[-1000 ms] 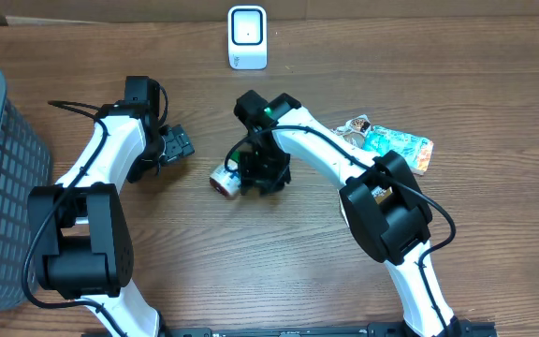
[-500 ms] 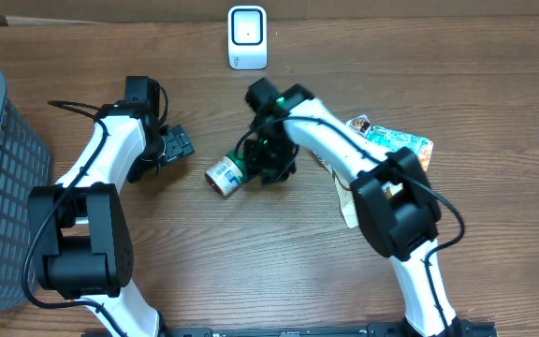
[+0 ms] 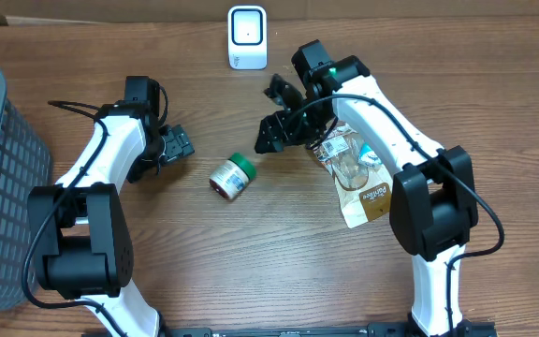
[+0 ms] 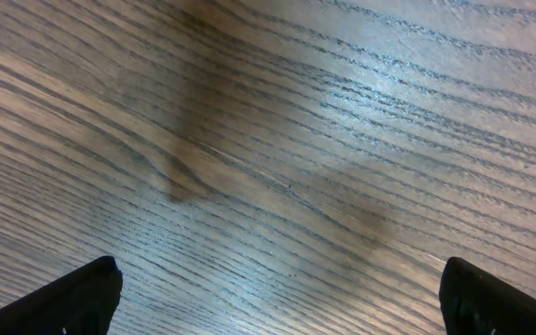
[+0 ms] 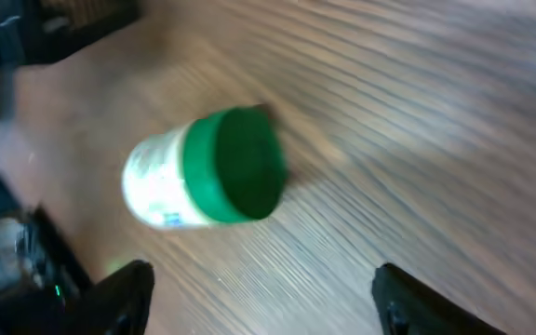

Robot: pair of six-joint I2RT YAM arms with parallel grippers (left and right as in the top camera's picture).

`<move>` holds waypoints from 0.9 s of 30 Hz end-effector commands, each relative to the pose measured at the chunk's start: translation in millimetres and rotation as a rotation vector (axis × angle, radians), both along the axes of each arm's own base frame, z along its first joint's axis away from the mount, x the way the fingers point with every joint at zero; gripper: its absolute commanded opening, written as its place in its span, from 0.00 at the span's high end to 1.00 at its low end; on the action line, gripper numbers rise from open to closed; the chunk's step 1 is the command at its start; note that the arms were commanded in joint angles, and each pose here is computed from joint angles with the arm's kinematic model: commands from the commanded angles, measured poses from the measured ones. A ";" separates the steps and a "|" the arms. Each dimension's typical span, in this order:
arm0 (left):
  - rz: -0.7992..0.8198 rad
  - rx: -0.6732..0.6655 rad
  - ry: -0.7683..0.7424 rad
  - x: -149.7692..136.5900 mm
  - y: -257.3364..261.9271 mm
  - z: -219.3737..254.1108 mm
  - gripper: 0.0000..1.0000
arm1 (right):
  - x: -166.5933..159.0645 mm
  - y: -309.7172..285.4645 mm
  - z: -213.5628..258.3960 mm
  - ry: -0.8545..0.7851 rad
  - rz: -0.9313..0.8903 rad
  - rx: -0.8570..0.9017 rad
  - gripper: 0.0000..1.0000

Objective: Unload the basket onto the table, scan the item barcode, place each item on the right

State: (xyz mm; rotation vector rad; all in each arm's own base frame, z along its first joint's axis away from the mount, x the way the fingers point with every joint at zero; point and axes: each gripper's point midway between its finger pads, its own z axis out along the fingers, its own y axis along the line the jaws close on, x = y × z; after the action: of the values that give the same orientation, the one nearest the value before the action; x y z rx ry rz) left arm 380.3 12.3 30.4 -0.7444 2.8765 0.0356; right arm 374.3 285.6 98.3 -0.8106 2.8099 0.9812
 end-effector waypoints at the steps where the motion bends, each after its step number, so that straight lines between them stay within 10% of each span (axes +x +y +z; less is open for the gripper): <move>1: 0.009 0.012 0.010 -1.8 3.5 -3.7 0.00 | -14.6 25.1 -7.6 -0.037 0.154 0.106 0.19; 6: 0.009 0.012 0.010 -1.8 3.5 -3.7 0.00 | -17.3 45.0 -33.2 -0.043 0.193 0.125 0.02; 15: 0.009 0.012 0.010 -1.8 3.5 -3.7 0.01 | -18.6 54.2 -58.7 -0.024 0.202 0.120 0.00; 27: 0.009 0.012 0.010 -1.8 3.5 -3.7 0.00 | -27.8 51.5 -78.8 0.071 0.103 0.099 0.25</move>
State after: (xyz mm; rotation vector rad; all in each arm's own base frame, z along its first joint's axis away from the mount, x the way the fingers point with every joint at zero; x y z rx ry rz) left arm 380.3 12.3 30.4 -0.7444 2.8765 0.0356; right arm 349.9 345.5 36.8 -1.0277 2.6704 1.2387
